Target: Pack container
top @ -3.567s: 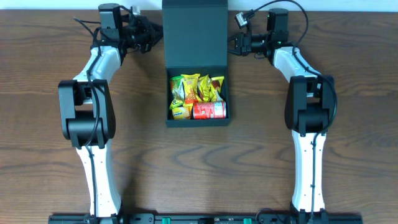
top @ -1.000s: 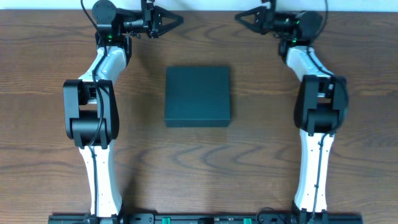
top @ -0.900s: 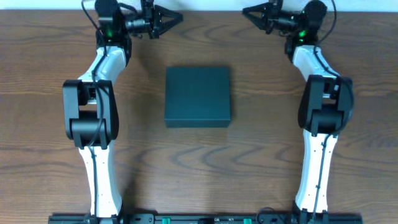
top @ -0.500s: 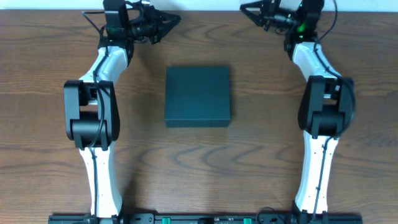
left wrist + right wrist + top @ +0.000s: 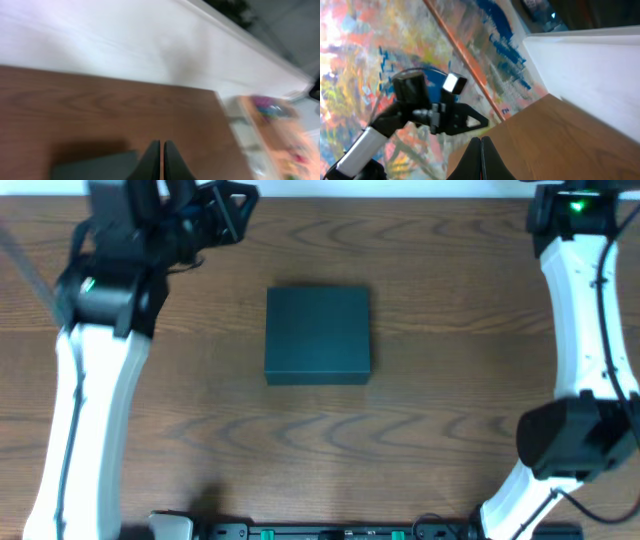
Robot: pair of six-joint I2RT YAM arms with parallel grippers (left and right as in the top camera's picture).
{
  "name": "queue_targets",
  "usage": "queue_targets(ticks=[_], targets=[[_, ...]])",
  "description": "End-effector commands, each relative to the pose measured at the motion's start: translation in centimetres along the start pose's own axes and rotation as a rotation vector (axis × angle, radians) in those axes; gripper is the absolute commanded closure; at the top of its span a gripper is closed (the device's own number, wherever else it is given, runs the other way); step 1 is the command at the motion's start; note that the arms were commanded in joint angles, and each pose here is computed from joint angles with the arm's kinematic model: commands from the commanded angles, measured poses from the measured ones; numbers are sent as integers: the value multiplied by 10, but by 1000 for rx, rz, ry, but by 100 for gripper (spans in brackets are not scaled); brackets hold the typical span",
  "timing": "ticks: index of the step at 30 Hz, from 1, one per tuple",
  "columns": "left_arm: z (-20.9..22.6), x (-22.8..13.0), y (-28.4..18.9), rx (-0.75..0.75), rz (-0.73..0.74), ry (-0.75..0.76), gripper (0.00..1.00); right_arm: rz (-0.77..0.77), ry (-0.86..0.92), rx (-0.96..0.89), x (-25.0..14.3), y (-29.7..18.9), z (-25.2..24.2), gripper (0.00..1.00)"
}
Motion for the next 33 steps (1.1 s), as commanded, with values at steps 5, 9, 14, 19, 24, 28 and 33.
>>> queue_targets(ticks=[5,9,14,19,24,28,33], targets=[[3,-12,-76,312,-15,180,94,8,-94,-60,-8,-21,57,98],[2,-26,-108,399,7,170,94,-113,-131,-300,-35,-36,72,98],[22,-52,-115,542,119,129,94,-210,-251,-864,-75,-54,68,98],[48,-100,-82,527,279,32,94,-177,-340,-909,-116,-27,70,98],[67,-139,-72,564,412,-4,94,-173,-288,-916,-150,-13,46,98],[79,-168,-65,589,487,-83,94,-58,-88,-982,-183,-15,10,98],[94,-198,-52,602,538,-124,94,164,113,-1084,-228,-22,-28,98]])
Point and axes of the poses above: each gripper's point midway between its finger pads, its own y axis out along the fingers, its own z axis along the line the jaws close on, x = y × z, the point moved 6 cm from there along -y, back along the fingers, and after that the axes turned 8 degrees about y, right-handed, at the moved point
